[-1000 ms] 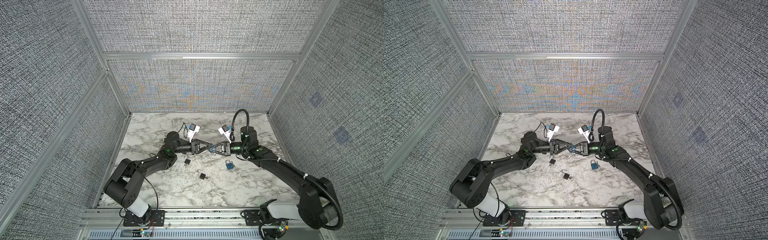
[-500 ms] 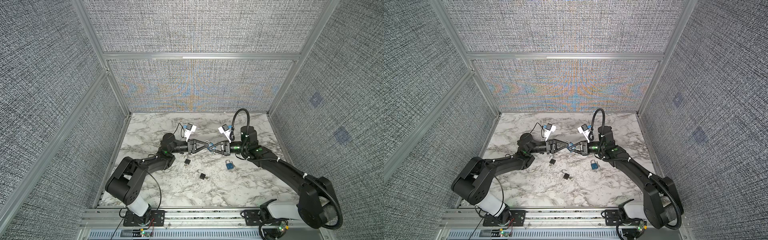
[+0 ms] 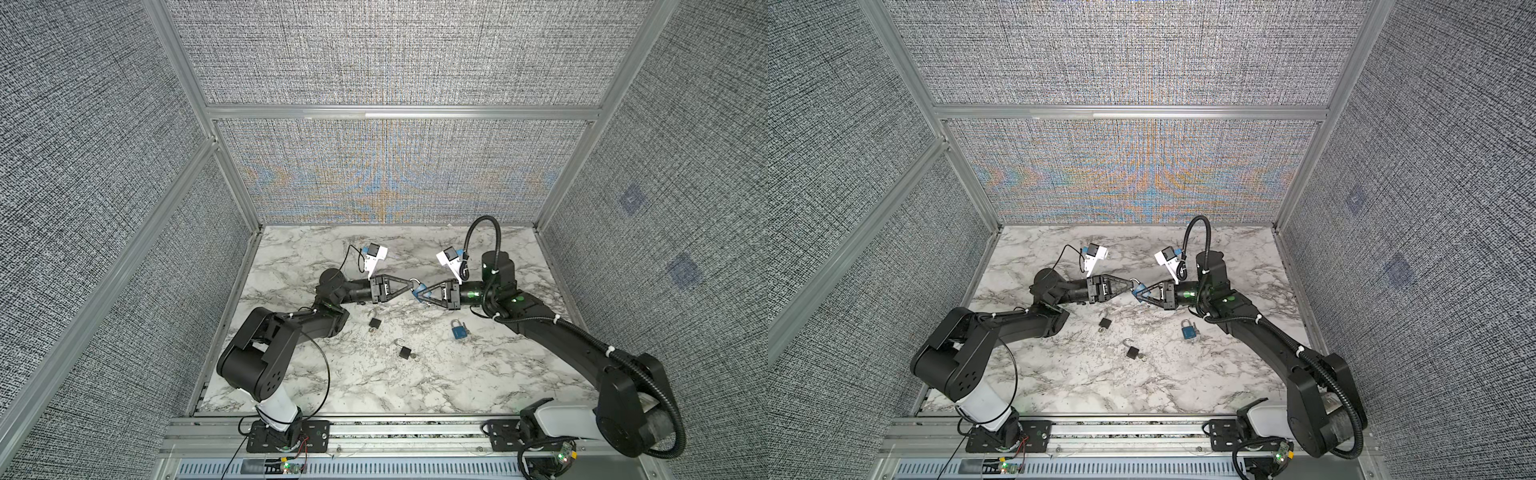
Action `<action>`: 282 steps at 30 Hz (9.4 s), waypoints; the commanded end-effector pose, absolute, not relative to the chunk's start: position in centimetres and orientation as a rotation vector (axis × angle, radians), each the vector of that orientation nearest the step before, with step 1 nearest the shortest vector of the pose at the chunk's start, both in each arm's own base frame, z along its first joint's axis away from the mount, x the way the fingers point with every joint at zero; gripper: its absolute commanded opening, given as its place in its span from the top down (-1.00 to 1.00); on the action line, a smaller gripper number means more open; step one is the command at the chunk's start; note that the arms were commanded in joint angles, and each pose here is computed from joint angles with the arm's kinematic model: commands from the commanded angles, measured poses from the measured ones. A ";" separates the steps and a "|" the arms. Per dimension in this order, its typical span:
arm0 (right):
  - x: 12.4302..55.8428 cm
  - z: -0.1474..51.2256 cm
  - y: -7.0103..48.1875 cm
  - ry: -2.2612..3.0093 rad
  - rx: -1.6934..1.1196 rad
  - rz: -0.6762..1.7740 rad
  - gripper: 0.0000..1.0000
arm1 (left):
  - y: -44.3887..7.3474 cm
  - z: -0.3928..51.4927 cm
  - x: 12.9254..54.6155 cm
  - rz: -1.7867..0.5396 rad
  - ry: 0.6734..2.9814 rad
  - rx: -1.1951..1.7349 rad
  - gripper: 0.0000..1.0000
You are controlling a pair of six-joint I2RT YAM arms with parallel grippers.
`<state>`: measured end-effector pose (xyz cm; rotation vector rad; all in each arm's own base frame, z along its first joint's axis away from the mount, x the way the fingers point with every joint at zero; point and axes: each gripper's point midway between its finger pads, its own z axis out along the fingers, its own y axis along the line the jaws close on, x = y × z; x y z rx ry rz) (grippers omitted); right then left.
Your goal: Lock with the key
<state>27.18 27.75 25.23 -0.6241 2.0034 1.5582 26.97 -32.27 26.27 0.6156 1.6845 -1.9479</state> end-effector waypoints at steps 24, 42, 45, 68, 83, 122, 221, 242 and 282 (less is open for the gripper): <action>28.3 24.9 28.2 2.013 -0.564 1.535 0.52 | -32.5 24.7 29.3 -1.668 1.801 0.586 1.00; 27.6 23.5 27.1 2.006 -0.518 1.542 0.27 | -31.8 26.5 30.4 -1.624 1.816 0.473 1.00; 27.9 23.2 26.5 2.021 -0.505 1.515 0.22 | -31.7 27.0 30.4 -1.619 1.809 0.472 1.00; 28.9 25.0 27.1 1.977 -0.533 1.507 0.48 | -31.9 27.7 30.6 -1.643 1.791 0.463 1.00; 28.2 24.6 27.2 1.971 -0.521 1.559 1.00 | -30.8 28.1 31.3 -1.648 1.774 0.397 1.00; 31.5 20.4 18.5 2.226 -0.086 1.114 1.00 | -36.6 12.1 34.2 -1.407 2.368 0.504 1.00; 38.6 3.4 21.9 2.609 -0.001 0.721 0.68 | -29.0 20.7 33.4 -1.209 2.015 0.362 0.24; 33.5 8.9 22.0 2.578 -0.220 0.483 0.54 | -26.3 20.0 34.4 -1.100 2.042 0.260 0.24; 22.4 2.3 31.5 2.477 -1.172 0.297 0.12 | -20.1 20.5 31.6 -1.037 1.977 -0.017 -0.01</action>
